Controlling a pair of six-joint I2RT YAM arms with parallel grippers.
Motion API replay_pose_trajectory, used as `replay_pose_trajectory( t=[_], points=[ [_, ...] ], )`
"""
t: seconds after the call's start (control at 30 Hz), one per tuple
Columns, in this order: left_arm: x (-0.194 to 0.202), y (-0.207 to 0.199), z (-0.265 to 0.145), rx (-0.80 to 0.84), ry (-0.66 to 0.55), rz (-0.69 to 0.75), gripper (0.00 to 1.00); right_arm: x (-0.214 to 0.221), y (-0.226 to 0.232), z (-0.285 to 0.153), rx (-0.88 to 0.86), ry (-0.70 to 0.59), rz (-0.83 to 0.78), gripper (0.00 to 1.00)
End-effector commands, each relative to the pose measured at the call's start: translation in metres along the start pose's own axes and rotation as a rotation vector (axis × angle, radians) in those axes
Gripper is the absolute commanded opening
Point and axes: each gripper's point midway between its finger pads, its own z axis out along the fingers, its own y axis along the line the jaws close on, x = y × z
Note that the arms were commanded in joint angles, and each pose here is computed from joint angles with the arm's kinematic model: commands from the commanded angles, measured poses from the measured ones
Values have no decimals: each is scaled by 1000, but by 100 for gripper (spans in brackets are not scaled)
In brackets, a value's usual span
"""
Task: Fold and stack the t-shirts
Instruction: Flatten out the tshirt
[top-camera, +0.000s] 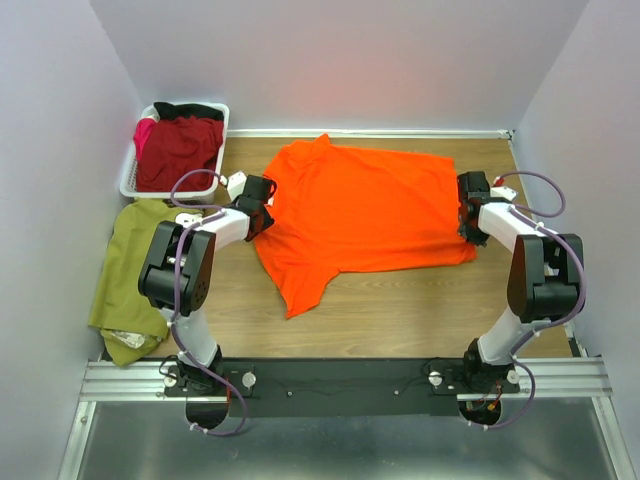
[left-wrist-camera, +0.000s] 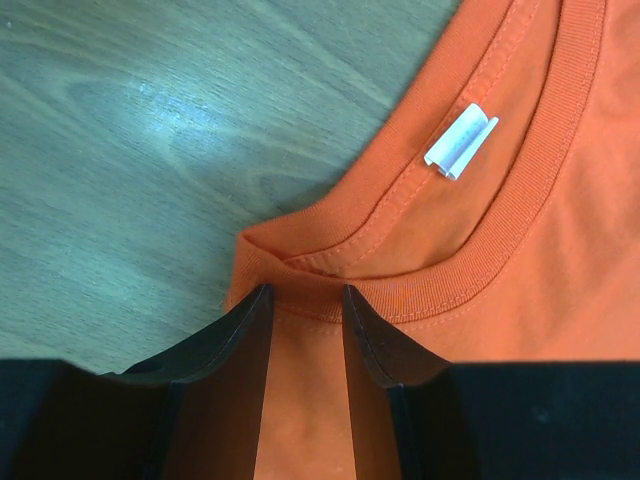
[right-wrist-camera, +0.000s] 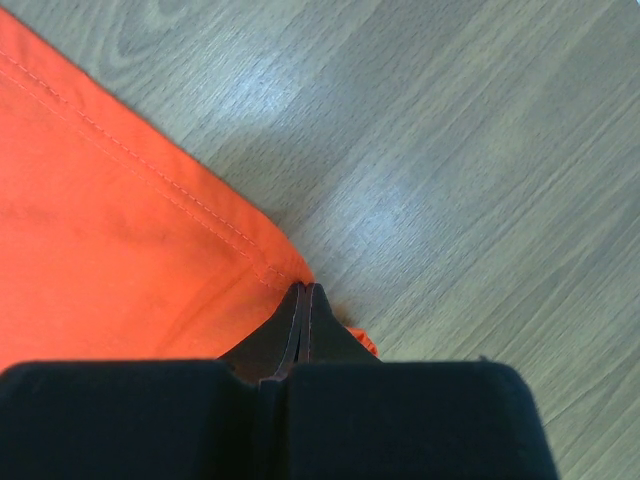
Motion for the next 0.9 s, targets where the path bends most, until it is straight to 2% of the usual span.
replay_pose_trajectory(
  t=[0.0,0.1,0.3,0.43,0.5,0.6,0.77,0.8,0.87],
  points=[
    [5,11,11,-32,42,-2,41,-5,-1,3,15,0,30,1],
    [0,13,13,-56,42,-23,40,-10,-1,1,11,-12,37,1],
    [-34,6,19,-76,-1,-51,40,-22,2,2,-9,-10,65,1],
    [-53,-12,33,-37,-12,-42,40,-28,18,4,-54,9,67,1],
    [-48,-15,45,-38,19,-19,39,-29,22,3,-70,13,71,1],
    [-67,-30,51,-20,-8,-6,37,-30,24,0,-88,17,74,1],
    [-109,-49,25,42,-120,31,32,-32,23,-6,-105,5,79,1],
    [-130,-56,3,80,-188,11,32,-33,23,-7,-109,3,81,1],
    [-122,-48,-13,87,-210,24,33,-34,23,-8,-113,1,86,1]
  ],
)
